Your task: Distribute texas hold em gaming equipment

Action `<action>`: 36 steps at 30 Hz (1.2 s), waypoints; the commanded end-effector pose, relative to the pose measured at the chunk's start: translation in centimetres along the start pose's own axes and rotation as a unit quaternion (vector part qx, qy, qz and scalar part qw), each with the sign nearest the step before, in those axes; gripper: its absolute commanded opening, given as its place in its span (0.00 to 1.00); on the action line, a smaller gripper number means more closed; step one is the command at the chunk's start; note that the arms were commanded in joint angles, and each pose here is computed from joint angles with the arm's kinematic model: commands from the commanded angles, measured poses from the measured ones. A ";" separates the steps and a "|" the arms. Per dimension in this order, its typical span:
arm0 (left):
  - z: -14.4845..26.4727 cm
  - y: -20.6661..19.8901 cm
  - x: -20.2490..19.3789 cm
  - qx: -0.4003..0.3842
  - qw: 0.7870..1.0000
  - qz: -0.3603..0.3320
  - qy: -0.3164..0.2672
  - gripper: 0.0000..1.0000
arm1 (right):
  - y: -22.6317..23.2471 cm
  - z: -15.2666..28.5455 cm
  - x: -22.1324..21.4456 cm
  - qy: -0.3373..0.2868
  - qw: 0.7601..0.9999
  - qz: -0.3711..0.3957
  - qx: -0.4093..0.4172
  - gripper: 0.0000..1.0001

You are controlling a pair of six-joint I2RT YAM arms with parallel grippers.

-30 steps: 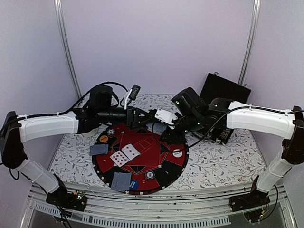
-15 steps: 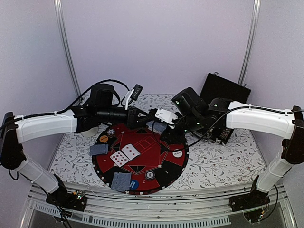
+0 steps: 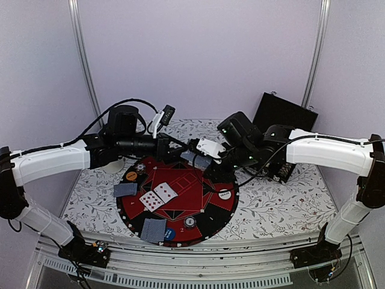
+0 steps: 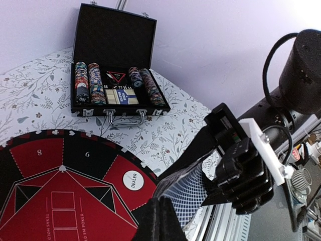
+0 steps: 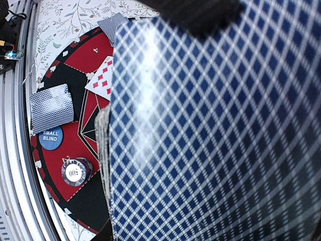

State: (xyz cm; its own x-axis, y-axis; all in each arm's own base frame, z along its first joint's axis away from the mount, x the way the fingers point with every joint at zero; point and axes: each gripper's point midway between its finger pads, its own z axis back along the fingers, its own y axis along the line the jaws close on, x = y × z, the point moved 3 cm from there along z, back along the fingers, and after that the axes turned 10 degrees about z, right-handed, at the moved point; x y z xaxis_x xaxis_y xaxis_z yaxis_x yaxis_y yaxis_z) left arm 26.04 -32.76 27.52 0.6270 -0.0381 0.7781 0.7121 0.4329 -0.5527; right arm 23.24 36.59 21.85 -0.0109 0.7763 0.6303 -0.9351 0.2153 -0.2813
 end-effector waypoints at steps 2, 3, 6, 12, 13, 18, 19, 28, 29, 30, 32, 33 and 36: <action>1.2 0.6 -0.2 0.020 1.000 -0.008 -0.002 0.00 | 0.0 0.0 -0.3 0.004 1.000 -0.002 -0.012 0.40; 1.4 0.6 -0.2 0.020 1.000 -0.009 -0.005 0.00 | -0.1 0.0 -0.5 0.005 1.000 -0.003 -0.013 0.40; 2.3 0.9 0.1 0.037 0.999 -0.014 -0.014 0.00 | -0.5 -0.1 -1.0 0.008 1.000 -0.011 -0.016 0.40; 4.6 2.9 0.7 0.094 0.995 -0.011 -0.033 0.00 | -2.2 -0.3 -2.9 0.015 0.999 -0.036 -0.024 0.39; 4.9 3.3 0.9 0.107 0.994 -0.012 -0.037 0.00 | -2.6 -0.5 -3.4 0.021 0.999 -0.041 -0.028 0.39; 6.6 6.6 1.7 0.215 0.975 -0.019 -0.047 0.00 | -4.2 -0.6 -5.9 0.039 0.996 -0.068 -0.041 0.39; 6.5 7.0 1.6 0.224 0.973 -0.021 -0.044 0.00 | -4.3 -0.6 -6.1 0.039 0.996 -0.071 -0.042 0.39; 3.3 13.4 -0.5 0.387 0.921 -0.042 0.012 0.00 | -4.8 0.2 -6.6 0.042 0.995 -0.078 -0.052 0.39; 2.7 13.9 -0.7 0.418 0.906 -0.064 0.021 0.00 | -4.9 0.5 -6.5 0.042 0.995 -0.077 -0.054 0.39; 1.7 13.8 -1.2 0.441 0.892 -0.096 0.038 0.00 | -5.0 0.8 -6.5 0.042 0.995 -0.077 -0.057 0.39; 0.1 14.2 -2.3 0.490 0.856 -0.148 0.071 0.00 | -5.1 1.3 -6.5 0.042 0.994 -0.078 -0.062 0.39; -0.7 14.1 -2.6 0.509 0.839 -0.171 0.085 0.00 | -5.1 1.6 -6.5 0.041 0.994 -0.078 -0.064 0.39; -2.8 14.4 -4.5 0.542 0.802 -0.218 0.122 0.00 | -5.1 2.3 -6.3 0.036 0.994 -0.078 -0.068 0.39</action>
State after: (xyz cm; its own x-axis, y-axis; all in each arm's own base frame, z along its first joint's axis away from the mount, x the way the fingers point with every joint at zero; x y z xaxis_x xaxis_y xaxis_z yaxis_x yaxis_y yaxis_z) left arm 34.70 -28.92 16.28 0.5744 -0.3365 0.7462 0.3450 0.9262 0.1521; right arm 27.48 30.17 19.38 0.1573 0.7850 0.5992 -0.8848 0.3815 -0.2674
